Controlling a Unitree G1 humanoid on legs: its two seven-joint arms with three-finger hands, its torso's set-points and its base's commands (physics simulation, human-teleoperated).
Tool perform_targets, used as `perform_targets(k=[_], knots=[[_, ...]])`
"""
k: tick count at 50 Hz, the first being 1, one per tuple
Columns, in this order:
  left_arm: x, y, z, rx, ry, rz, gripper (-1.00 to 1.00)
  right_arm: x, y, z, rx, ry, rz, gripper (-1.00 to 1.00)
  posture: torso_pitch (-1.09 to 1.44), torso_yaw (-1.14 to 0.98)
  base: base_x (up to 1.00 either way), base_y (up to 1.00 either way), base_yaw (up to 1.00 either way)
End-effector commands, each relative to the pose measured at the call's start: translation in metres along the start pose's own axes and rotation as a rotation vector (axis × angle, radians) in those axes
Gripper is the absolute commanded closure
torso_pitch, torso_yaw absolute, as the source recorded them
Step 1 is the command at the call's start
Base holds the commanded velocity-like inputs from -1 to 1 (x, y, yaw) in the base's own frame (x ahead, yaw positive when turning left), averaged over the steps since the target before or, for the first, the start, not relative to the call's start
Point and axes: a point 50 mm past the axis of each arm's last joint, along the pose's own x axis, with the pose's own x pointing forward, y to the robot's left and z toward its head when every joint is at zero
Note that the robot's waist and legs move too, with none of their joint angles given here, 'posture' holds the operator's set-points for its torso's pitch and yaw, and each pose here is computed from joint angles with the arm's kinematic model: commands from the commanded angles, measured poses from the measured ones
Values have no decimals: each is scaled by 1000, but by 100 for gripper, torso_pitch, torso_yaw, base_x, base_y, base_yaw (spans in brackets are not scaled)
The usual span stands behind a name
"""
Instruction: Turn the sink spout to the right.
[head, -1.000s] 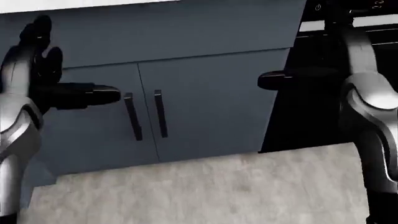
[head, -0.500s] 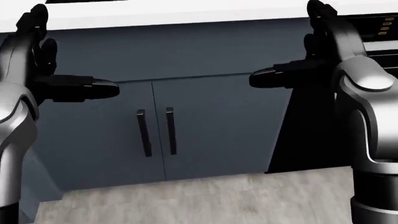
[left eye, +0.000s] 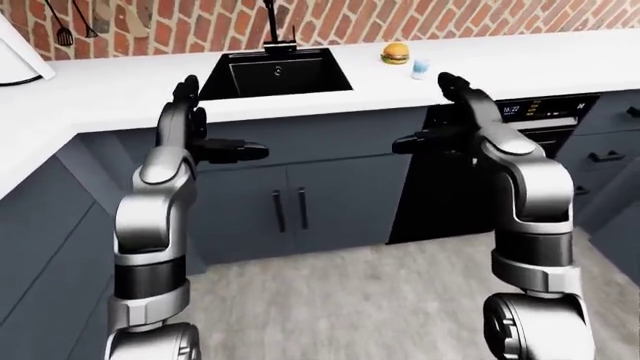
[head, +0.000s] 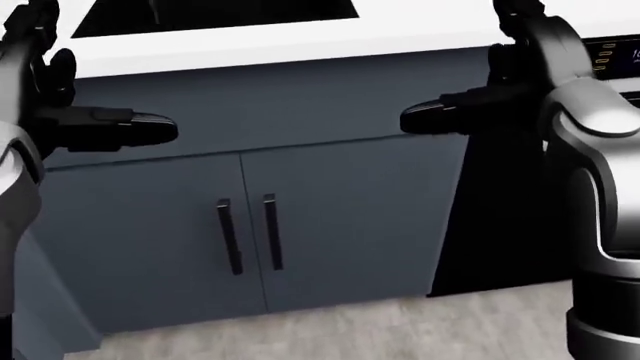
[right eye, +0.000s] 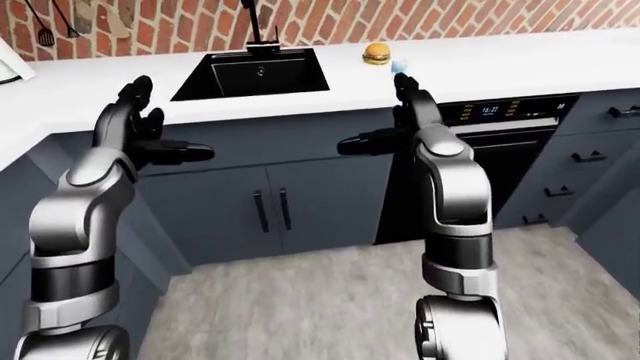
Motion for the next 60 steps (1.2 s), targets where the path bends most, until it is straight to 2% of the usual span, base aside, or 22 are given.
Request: perform_targets(k=[1,23,43,60], knots=[[-2,6,20,2,-86,25,-100,-5,3,23,-12,-96,10,-100,0,0,16,0,0],[0,11,16,-6,-77,36,-100,-5,4,25,-13,-92,21,-100,0,0,24,0,0],[2,44,24,-53,-77,105,-100,-6,6,25,-14,-92,28,-100,0,0,31,0,0],[3,60,34,-83,-80,133,-100,-7,4,24,-13,-90,32,-100,0,0,31,0,0]])
